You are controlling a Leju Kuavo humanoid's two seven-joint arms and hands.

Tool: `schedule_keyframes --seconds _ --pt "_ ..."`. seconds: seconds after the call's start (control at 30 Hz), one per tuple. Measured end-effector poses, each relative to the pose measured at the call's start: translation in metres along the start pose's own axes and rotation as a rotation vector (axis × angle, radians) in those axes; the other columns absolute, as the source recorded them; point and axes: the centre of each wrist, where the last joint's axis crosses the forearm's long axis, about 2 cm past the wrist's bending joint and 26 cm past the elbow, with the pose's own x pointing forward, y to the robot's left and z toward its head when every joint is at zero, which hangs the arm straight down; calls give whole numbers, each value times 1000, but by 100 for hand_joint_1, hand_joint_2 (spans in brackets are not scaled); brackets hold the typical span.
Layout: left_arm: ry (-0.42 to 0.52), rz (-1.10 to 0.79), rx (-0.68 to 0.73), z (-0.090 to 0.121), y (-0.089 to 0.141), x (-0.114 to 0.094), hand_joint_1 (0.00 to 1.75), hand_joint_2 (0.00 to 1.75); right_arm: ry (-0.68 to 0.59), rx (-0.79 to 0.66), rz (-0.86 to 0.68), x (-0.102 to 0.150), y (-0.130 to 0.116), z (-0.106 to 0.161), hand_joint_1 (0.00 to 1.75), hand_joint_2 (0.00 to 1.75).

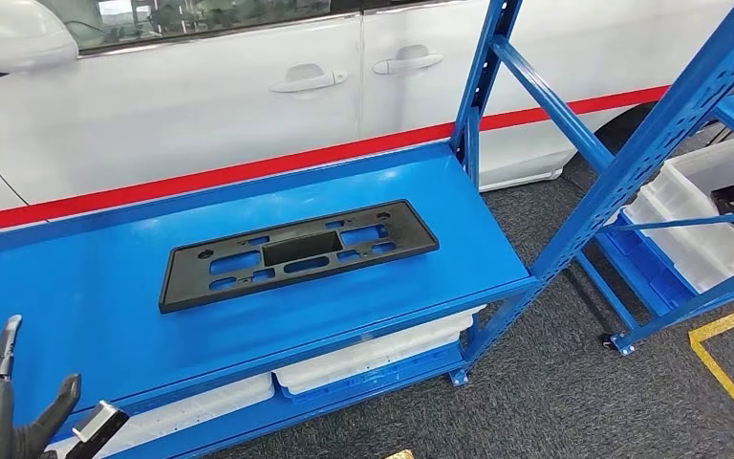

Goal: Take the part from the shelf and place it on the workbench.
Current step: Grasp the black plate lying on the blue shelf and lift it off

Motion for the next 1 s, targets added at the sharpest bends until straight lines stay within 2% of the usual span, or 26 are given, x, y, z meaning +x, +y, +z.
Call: schedule_keyframes --seconds 0.57,0.7,0.77,0.83,1.0 --pt "-9 -11 -8 4 0 2 0 0 -3 -4 12 0 1 0 0 0" --pt "-23 -20 -8 0 1 4 0 175 -3 -7 12 0 1 0 0 0" --pt "-41 -20 -2 -11 2 8 0 175 -6 -4 4 0 1 0 0 0" --pt "-59 -2 3 -35 3 17 0 175 -13 3 -11 1 0 0 0 0" --pt "-85 94 30 -127 10 62 0 175 -23 19 -21 9 -3 0 0 0"
